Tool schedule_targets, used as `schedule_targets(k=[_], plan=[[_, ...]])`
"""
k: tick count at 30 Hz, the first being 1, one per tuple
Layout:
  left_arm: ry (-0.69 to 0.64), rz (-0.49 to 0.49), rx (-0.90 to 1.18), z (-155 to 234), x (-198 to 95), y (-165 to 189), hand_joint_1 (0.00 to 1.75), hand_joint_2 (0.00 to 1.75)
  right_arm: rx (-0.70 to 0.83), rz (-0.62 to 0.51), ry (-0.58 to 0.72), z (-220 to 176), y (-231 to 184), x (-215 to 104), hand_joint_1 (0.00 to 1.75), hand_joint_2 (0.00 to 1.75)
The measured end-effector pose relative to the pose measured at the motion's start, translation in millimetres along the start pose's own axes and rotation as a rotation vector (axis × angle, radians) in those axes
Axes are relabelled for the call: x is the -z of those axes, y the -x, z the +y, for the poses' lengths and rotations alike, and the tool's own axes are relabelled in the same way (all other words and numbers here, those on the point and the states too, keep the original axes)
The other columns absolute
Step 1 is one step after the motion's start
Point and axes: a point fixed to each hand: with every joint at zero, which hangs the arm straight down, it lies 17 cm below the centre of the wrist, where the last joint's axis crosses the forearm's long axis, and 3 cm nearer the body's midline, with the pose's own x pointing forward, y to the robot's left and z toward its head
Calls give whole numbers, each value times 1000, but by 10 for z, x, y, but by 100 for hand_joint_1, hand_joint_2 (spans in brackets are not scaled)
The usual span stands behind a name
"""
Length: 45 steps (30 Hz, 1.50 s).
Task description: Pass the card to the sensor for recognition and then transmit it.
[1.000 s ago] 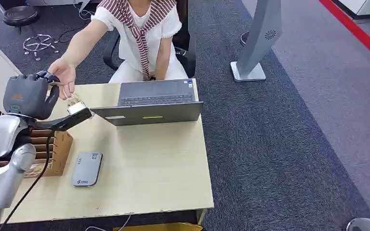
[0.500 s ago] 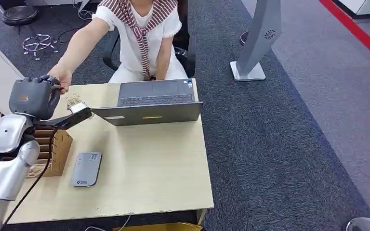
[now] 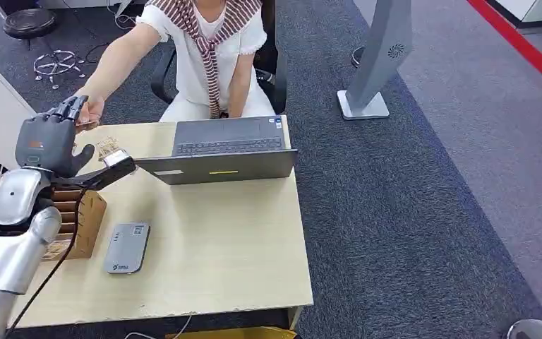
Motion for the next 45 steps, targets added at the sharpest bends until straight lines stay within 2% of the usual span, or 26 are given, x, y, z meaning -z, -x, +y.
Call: schedule_targets(k=[5, 8, 15, 19, 23, 27, 33, 38, 45], plan=[[-10, -9, -12, -19, -59, -46, 0, 175, 3, 3, 0, -1, 5, 0, 0, 175], [-48, -45, -27, 12, -169, -179, 0, 175, 14, 10, 3, -6, 13, 1, 0, 175], [-158, -131, -95, 90, -780, -567, 0, 175, 45, 28, 11, -21, 44, 3, 0, 175], [-217, -158, -132, 117, -1334, -717, 0, 175, 77, 41, 17, -29, 75, 5, 0, 175], [-226, -149, -147, 120, -1793, -700, 0, 175, 101, 52, 20, -29, 101, 4, 0, 175], [-192, -141, -147, 56, -2027, -663, 0, 175, 112, 63, 20, -27, 115, 3, 0, 175], [-70, -100, -132, -230, -2258, -495, 0, 175, 125, 73, 18, -26, 129, 3, 0, 175], [55, -50, -122, -481, -2323, -358, 0, 175, 129, 75, 18, -26, 132, 3, 0, 175], [126, 24, -91, -695, -2361, -64, 0, 175, 126, 74, 14, -18, 128, 2, 0, 175]])
